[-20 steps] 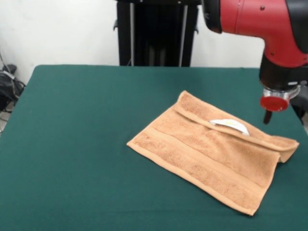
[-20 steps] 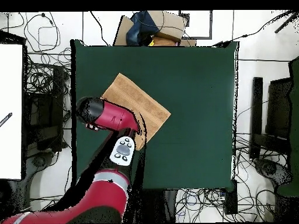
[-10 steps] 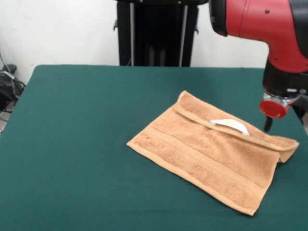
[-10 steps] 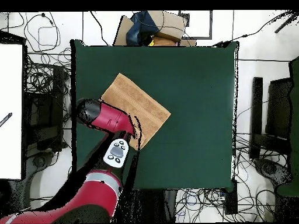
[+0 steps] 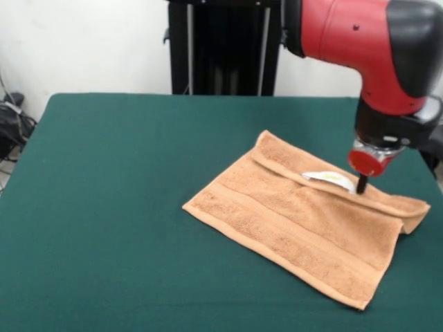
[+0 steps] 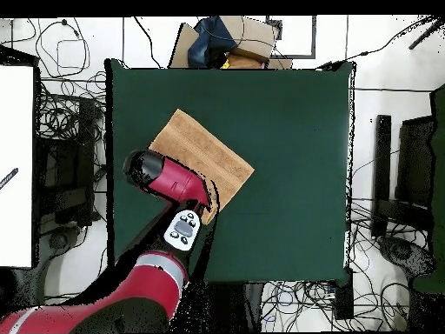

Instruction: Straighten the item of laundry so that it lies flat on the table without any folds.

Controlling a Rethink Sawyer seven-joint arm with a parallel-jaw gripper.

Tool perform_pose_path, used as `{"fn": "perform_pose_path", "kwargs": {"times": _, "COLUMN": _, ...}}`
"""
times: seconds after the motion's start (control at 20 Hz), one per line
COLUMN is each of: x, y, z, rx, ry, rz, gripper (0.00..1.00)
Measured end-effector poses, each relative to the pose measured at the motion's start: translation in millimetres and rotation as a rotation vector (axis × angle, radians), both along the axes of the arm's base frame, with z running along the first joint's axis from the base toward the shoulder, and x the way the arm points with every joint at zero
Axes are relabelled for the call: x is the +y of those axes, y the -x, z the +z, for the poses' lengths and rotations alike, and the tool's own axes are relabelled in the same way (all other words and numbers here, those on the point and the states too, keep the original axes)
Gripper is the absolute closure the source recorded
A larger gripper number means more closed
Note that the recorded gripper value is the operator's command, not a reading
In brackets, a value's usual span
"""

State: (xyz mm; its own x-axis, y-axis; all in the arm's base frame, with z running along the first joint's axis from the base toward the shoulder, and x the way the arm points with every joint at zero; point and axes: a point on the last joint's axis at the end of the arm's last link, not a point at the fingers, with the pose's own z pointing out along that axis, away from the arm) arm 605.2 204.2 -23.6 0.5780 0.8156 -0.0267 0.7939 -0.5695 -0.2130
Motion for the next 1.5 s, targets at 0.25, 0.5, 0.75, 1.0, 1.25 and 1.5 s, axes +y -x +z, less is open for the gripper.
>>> {"fn": "perform_pose_path", "kwargs": {"times": 0.25, "x": -13, "y": -1.1, "z": -10, "rx": -0.026, "ry": 0.022, "rz": -0.049, "gripper": 0.00}}
{"fn": "perform_pose_path", "kwargs": {"times": 0.5, "x": -23, "y": -1.9, "z": -22, "rx": -0.030, "ry": 0.037, "rz": -0.084, "gripper": 0.00}}
{"fn": "perform_pose_path", "kwargs": {"times": 0.75, "x": -28, "y": -11.3, "z": -24, "rx": -0.027, "ry": 0.046, "rz": -0.089, "gripper": 0.00}}
{"fn": "perform_pose_path", "kwargs": {"times": 1.0, "x": -33, "y": -19.3, "z": -26, "rx": 0.006, "ry": 0.033, "rz": -0.090, "gripper": 0.00}}
{"fn": "perform_pose_path", "kwargs": {"times": 1.25, "x": -36, "y": -23.6, "z": -27, "rx": 0.025, "ry": 0.027, "rz": -0.095, "gripper": 0.00}}
{"fn": "perform_pose_path", "kwargs": {"times": 1.5, "x": -38, "y": -25.0, "z": -27, "rx": 0.031, "ry": 0.022, "rz": -0.100, "gripper": 0.00}}
